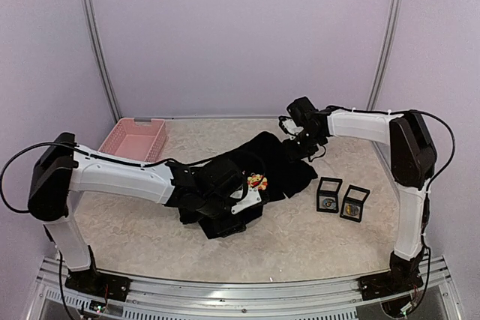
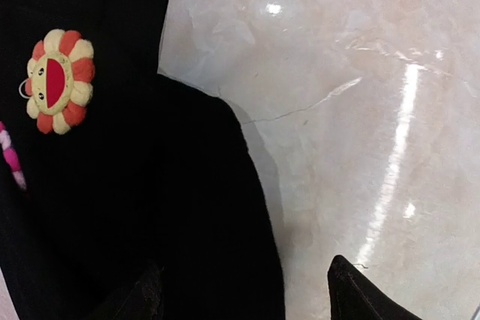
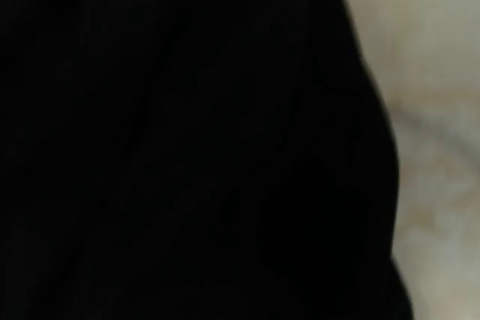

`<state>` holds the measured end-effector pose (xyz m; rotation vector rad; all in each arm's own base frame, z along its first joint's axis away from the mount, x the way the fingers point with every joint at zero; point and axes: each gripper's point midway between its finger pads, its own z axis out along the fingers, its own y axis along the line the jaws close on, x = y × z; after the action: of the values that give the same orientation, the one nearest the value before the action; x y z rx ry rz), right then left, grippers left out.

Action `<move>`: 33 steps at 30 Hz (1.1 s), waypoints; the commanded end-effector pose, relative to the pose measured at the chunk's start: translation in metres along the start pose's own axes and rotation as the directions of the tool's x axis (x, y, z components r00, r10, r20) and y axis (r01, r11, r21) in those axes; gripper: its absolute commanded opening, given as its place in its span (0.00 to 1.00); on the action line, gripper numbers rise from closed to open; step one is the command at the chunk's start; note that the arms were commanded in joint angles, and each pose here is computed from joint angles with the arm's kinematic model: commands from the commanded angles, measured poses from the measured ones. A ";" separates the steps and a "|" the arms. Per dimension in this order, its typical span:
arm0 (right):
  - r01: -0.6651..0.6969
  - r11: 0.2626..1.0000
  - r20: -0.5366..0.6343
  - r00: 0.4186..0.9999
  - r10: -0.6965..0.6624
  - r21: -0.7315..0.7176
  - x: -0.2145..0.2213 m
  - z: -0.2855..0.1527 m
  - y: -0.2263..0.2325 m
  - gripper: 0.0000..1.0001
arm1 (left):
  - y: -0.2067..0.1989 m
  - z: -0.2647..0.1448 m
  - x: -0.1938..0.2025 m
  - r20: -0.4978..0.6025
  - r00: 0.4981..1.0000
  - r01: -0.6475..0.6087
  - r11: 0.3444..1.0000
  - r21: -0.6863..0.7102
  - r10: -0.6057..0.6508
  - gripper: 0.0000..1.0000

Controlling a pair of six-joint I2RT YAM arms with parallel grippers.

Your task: Pin the brooch onto the clothing

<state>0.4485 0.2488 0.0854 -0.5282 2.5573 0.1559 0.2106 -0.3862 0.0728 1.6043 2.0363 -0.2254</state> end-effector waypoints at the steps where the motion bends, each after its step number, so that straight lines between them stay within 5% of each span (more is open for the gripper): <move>1: 0.038 0.999 -0.081 0.996 -0.035 0.039 0.027 -0.008 -0.008 0.45 | 0.033 0.037 0.005 -0.066 0.998 -0.011 0.993 -0.114 0.004 0.71; 6: 0.246 0.969 -0.097 0.964 -0.246 -0.012 0.044 -0.004 0.019 0.48 | 0.045 0.065 0.033 -0.166 0.986 -0.019 0.987 -0.161 -0.008 0.66; 8: 0.270 0.963 -0.118 0.956 -0.267 0.009 0.046 0.000 0.014 0.49 | 0.047 0.071 0.045 -0.206 0.979 -0.023 0.984 -0.178 -0.014 0.49; 11: 0.302 0.951 -0.175 0.942 -0.286 0.069 0.050 0.007 0.002 0.51 | 0.057 0.064 0.050 -0.212 0.976 -0.005 0.974 -0.228 -0.045 0.02; 22: 0.441 0.897 -0.153 0.886 -0.438 -0.019 0.051 -0.019 0.008 0.60 | 0.145 -0.084 -0.024 0.189 0.967 0.241 0.859 -0.451 -0.172 0.00; 28: 0.478 0.871 -0.134 0.861 -0.490 -0.113 0.069 -0.025 0.022 0.60 | 0.158 -0.122 -0.026 0.255 0.948 0.295 0.834 -0.467 -0.192 0.00; 33: 0.500 0.856 -0.164 0.841 -0.516 -0.130 0.085 -0.016 0.021 0.60 | 0.187 -0.155 -0.009 0.285 0.923 0.379 0.744 -0.550 -0.260 0.00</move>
<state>0.3736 0.2354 0.0610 -1.2276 2.5080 0.0005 0.3276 -0.3067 0.2221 0.9518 1.9309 0.0608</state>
